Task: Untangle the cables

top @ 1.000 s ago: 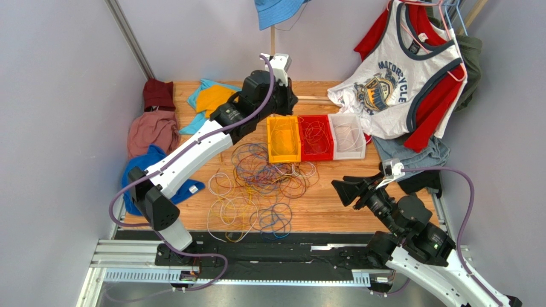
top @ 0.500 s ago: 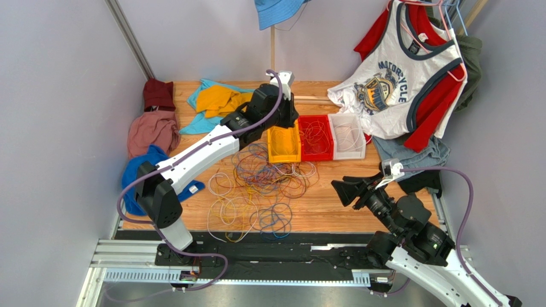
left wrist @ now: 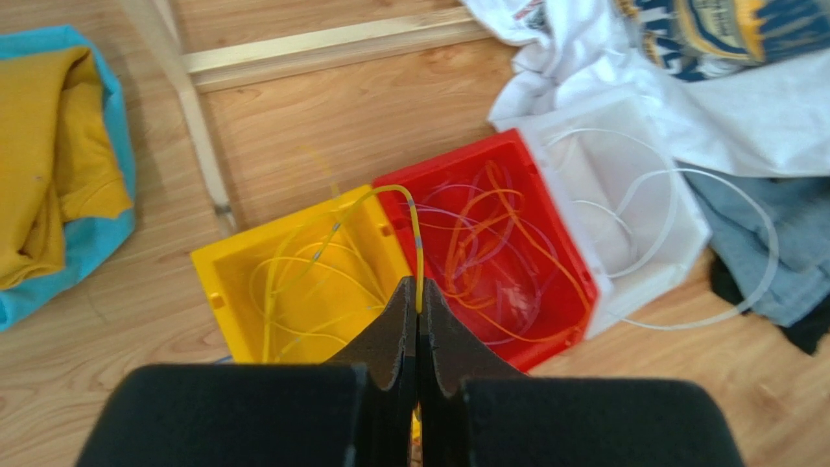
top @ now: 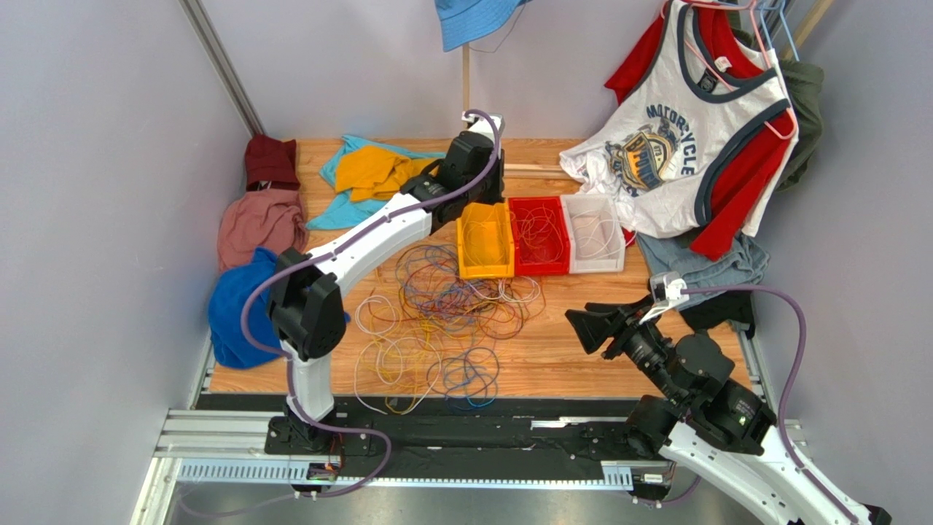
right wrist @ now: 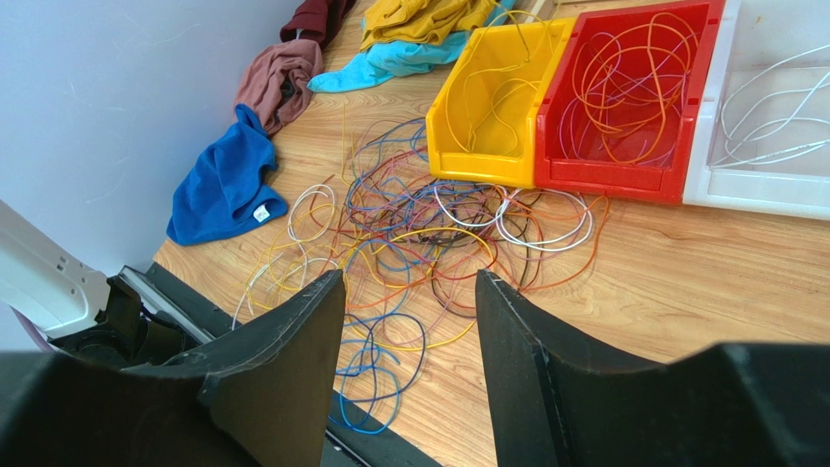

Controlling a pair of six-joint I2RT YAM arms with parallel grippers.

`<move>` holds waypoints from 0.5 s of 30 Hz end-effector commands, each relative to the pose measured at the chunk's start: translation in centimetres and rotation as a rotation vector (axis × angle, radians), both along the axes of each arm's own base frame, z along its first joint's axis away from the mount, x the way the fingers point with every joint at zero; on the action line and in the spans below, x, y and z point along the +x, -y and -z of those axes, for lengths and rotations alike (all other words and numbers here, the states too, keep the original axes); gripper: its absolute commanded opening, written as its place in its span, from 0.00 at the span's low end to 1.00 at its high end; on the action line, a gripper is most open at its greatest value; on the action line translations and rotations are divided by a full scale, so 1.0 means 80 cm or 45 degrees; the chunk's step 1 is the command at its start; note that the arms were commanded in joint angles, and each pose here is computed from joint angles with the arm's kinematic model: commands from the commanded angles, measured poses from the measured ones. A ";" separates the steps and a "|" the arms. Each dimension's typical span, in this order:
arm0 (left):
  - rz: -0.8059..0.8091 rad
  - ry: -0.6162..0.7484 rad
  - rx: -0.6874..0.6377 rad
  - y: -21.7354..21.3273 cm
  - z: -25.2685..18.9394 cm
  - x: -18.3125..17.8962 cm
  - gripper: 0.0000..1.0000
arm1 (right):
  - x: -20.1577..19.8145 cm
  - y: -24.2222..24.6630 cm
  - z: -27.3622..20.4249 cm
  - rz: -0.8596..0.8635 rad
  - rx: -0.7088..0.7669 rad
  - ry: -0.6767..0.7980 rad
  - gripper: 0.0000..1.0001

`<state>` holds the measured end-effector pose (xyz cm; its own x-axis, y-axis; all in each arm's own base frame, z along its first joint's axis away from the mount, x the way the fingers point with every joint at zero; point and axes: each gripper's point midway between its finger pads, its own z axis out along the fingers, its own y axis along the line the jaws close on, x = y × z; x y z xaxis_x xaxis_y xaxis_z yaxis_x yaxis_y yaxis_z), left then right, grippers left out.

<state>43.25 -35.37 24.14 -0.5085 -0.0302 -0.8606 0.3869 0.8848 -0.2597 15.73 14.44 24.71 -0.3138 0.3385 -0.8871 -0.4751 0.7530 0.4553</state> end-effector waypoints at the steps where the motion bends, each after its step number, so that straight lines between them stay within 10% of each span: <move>1: -0.056 0.068 0.014 -0.015 -0.020 0.035 0.00 | 0.001 0.001 -0.005 0.011 0.015 0.012 0.55; 15: -0.046 -0.041 -0.055 -0.016 0.022 0.026 0.00 | 0.000 0.000 -0.004 0.003 0.017 0.012 0.55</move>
